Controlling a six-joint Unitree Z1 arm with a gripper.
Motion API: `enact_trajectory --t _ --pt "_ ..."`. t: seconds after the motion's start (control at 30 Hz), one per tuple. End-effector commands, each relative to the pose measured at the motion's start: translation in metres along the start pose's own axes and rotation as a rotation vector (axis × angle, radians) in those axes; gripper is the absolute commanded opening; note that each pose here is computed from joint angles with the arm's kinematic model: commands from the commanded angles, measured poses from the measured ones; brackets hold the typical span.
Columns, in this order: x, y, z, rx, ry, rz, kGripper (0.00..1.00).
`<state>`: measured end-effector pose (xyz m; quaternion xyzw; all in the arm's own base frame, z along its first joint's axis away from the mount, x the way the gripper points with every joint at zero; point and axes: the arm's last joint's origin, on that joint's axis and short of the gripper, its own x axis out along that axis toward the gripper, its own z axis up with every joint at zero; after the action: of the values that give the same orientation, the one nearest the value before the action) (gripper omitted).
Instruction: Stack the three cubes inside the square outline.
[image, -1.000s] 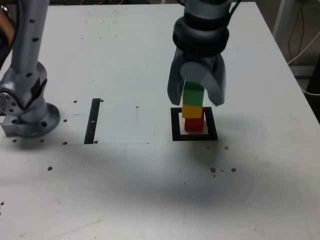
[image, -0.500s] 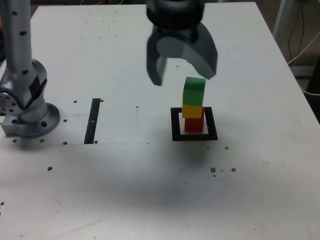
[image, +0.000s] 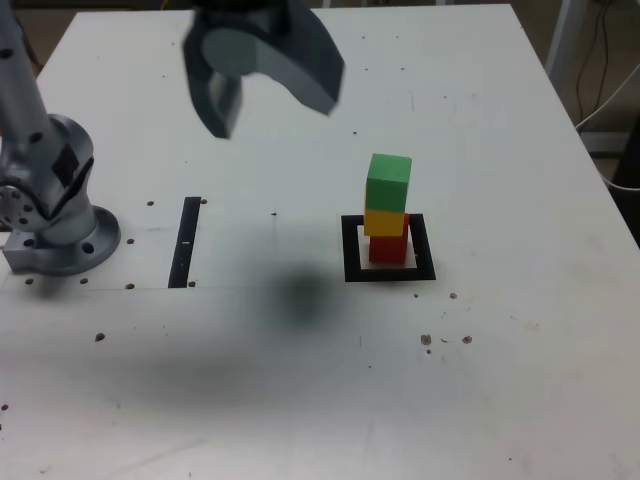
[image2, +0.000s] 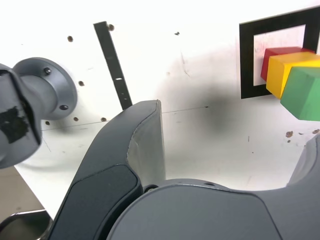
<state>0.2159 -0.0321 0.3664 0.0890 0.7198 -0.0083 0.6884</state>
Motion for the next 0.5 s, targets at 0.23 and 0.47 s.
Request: enact_trajectory --t 0.23,0.47 --pt "0.068 -0.007 -0.017 -0.004 0.116 -0.028 1.00" --pt "0.106 -0.013 -0.032 0.006 0.101 -0.069 1.00"
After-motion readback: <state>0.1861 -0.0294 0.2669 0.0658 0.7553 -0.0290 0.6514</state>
